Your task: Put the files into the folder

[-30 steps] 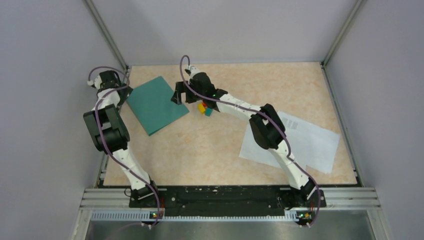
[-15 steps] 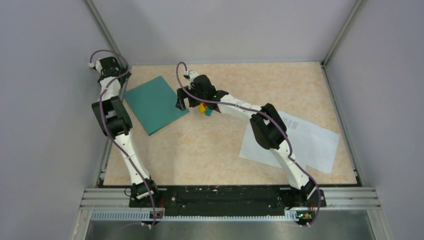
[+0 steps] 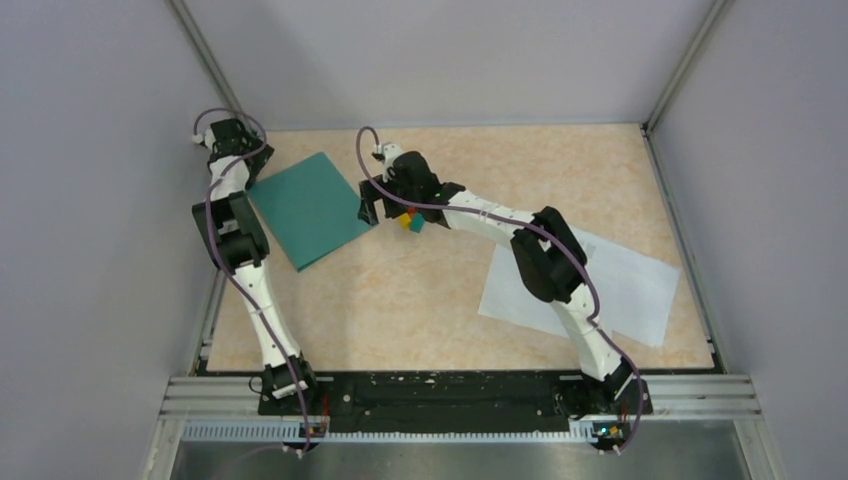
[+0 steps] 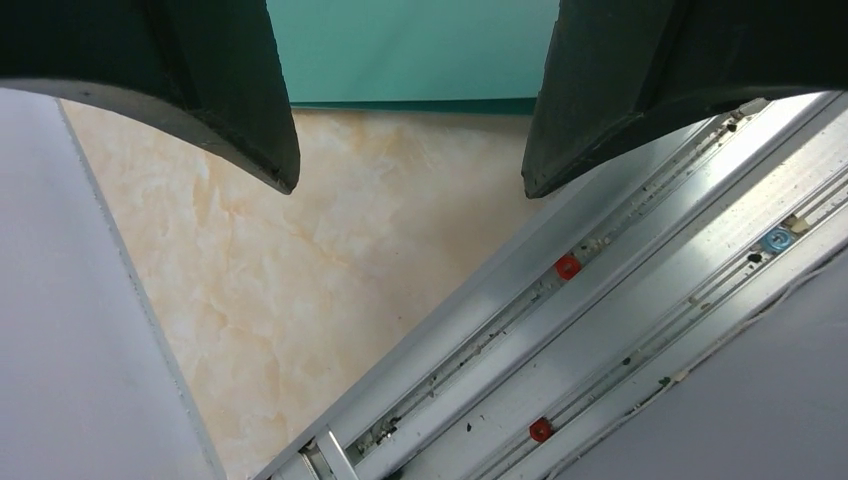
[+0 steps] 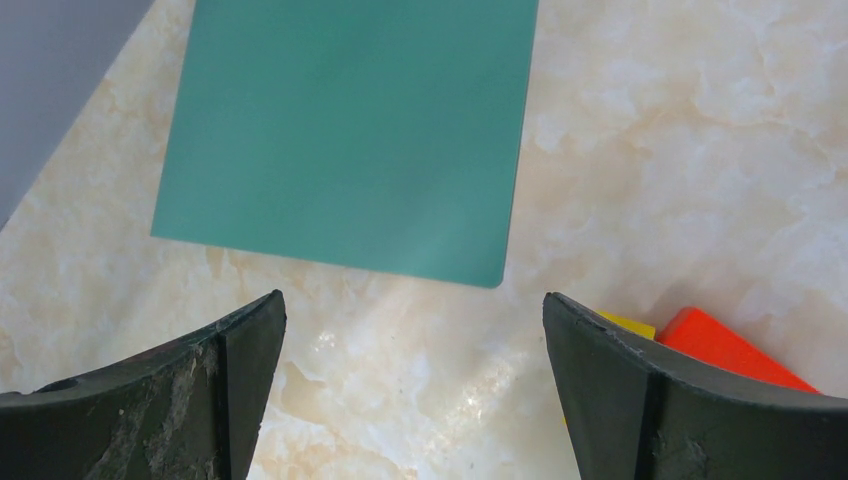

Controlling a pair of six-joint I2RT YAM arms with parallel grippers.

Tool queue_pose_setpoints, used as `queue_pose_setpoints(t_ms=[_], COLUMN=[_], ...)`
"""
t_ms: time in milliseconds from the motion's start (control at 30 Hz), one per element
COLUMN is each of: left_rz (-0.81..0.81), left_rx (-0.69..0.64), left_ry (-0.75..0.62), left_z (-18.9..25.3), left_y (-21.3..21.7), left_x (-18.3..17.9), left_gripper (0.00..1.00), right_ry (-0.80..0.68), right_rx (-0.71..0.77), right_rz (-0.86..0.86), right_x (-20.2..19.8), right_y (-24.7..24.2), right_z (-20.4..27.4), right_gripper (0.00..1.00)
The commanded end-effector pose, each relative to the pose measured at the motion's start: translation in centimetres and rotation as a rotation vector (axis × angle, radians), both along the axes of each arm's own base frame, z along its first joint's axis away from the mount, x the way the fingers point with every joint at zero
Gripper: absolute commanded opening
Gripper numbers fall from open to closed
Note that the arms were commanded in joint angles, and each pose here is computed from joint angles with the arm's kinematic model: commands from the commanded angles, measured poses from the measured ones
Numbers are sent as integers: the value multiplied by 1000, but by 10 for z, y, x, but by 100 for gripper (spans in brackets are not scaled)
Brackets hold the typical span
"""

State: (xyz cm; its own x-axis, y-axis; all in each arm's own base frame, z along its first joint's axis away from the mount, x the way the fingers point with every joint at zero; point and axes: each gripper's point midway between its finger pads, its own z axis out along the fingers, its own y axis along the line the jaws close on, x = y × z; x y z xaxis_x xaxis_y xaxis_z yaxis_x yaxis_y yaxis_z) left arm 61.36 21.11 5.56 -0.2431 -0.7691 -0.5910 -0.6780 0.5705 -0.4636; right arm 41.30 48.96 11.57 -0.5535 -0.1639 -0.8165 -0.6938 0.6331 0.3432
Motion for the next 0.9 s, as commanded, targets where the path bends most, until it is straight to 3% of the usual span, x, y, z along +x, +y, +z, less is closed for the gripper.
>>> queue_pose_setpoints(t_ms=[0,300,467,867], left_rz=[30,42,43,84], left_rx=[-67,-129,-159,-176], left_ry=[26,137,225,304], left_z=[-6,-16,-23,-18], left_y=[-8,-36,-50,-64], left_x=[-14,-60,-95,-149], left_gripper=[87,85,84,84], right_ry=[-54,62,212,457], right_rx=[42,63,96,256], right_rz=[-10,-19,-29,-22], right_x=[0,-20,-49,-100], right_y=[-7,-23,-30,2], right_z=[37,22,7,3], right_gripper=[99,99,99,98])
